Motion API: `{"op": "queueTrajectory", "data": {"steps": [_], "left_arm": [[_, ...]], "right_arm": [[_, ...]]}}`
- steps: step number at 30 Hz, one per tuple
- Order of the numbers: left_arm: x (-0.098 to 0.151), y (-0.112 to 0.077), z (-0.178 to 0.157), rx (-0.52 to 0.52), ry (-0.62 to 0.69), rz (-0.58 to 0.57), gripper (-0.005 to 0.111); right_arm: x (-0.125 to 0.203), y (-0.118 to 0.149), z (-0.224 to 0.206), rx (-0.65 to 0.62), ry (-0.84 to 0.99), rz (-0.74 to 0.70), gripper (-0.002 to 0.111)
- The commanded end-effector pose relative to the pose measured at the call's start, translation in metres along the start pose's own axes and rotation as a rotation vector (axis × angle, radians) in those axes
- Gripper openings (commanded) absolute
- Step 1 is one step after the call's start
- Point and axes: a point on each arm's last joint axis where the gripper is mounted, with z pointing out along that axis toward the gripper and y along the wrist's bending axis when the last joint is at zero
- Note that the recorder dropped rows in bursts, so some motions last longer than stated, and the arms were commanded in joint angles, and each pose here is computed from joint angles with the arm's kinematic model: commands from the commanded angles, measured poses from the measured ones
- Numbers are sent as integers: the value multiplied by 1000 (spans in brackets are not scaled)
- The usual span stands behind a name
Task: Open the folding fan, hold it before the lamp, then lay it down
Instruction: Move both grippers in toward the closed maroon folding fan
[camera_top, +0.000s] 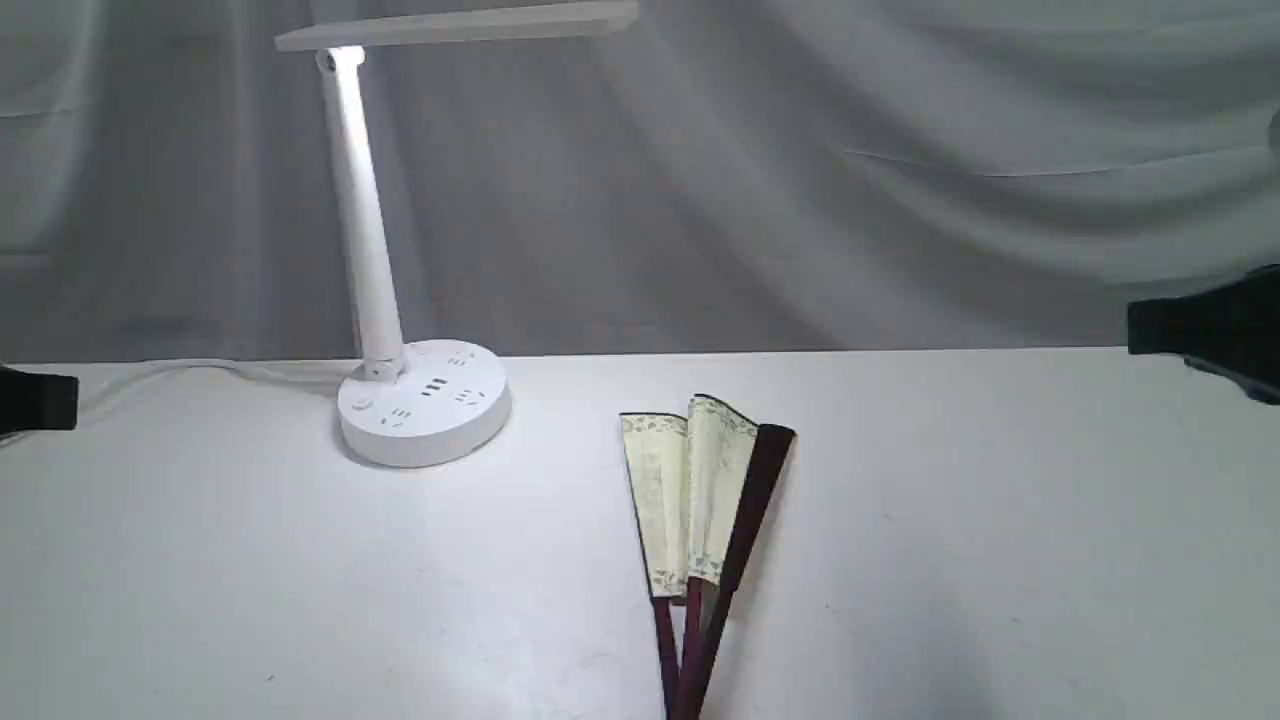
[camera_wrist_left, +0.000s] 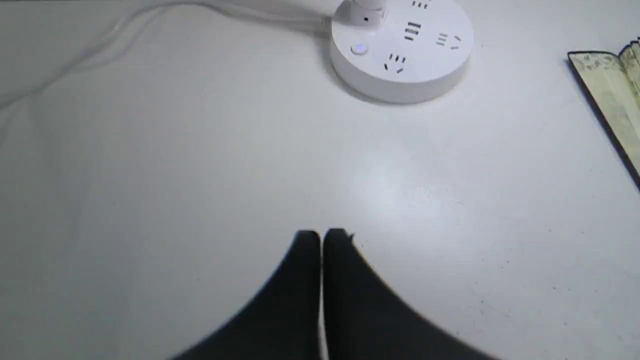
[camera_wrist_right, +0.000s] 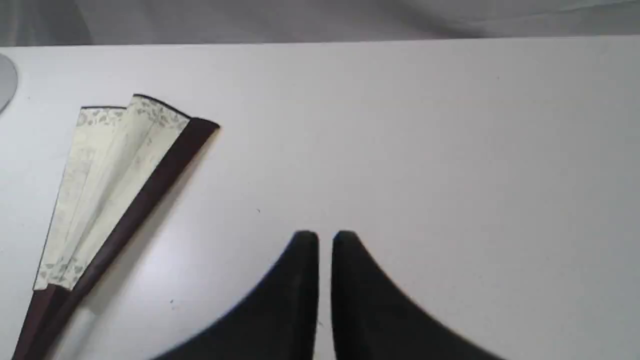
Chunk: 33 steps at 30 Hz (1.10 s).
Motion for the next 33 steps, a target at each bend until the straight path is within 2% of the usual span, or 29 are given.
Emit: {"op": "queueTrajectory", "data": {"steps": [1, 6, 12, 33], "left_arm": [[1, -2, 4, 17, 31, -15, 0], [4, -2, 12, 16, 67, -16, 0], [7, -3, 20, 26, 96, -41, 0], [11, -4, 20, 42, 138, -32, 0]], "right_arm": [[3, 9, 5, -33, 32, -20, 15], [6, 26, 7, -86, 51, -79, 25], [8, 38, 6, -121, 54, -110, 25], [10, 43, 6, -173, 78, -47, 25]]}}
